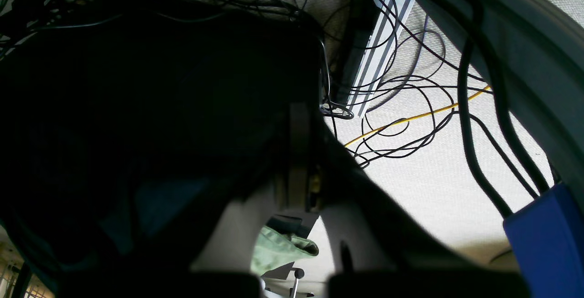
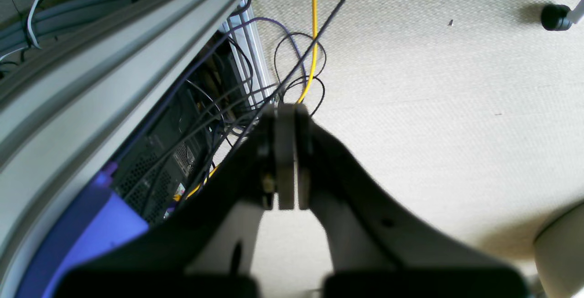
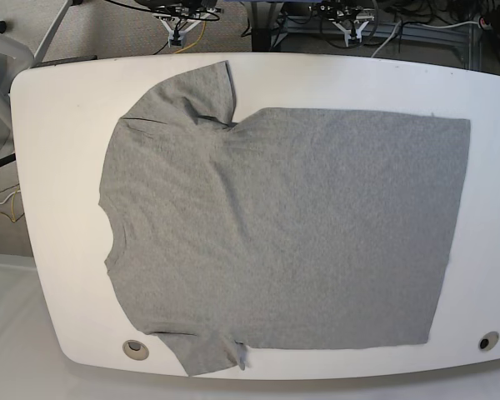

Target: Fold the T-shirt properly

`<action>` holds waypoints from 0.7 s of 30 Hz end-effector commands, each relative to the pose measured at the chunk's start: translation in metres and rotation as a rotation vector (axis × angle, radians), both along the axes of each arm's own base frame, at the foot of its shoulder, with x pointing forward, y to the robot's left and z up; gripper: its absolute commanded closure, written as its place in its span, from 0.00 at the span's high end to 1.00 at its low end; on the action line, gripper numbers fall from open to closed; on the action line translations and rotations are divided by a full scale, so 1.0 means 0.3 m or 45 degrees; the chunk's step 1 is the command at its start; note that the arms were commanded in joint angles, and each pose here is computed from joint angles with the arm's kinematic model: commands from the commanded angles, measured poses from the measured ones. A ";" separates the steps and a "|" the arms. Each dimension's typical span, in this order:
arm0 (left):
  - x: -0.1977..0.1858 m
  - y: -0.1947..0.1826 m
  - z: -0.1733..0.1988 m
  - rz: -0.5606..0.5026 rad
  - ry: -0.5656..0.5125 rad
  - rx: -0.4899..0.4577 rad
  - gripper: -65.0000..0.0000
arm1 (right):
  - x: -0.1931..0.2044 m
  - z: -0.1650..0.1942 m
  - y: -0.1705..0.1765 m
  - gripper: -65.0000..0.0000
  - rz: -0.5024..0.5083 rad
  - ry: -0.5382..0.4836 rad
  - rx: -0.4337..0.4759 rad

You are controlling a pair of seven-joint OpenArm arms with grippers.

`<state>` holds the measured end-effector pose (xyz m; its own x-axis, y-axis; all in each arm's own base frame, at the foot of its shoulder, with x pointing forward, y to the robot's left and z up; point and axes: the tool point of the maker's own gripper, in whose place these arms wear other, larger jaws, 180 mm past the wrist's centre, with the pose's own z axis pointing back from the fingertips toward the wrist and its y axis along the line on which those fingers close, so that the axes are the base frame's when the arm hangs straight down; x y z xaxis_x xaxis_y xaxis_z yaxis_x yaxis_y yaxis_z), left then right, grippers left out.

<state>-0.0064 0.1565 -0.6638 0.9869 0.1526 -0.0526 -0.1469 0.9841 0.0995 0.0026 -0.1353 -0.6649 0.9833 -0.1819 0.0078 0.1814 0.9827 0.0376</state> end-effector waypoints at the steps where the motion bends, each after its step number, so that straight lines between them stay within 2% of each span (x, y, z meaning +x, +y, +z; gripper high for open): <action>1: -0.007 0.008 0.001 0.002 -0.025 -0.005 0.00 | 0.005 0.001 -0.009 0.00 -0.001 -0.010 0.002; 21: 0.006 0.000 0.000 -0.004 -0.044 -0.023 0.00 | 0.006 0.001 -0.009 0.00 0.008 -0.016 0.001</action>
<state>-0.0055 0.1560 -0.6637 0.9879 0.1534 -0.0221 -0.1512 0.9853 0.0792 0.0031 -0.1359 -0.6647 0.9827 -0.1849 0.0128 0.1841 0.9819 0.0446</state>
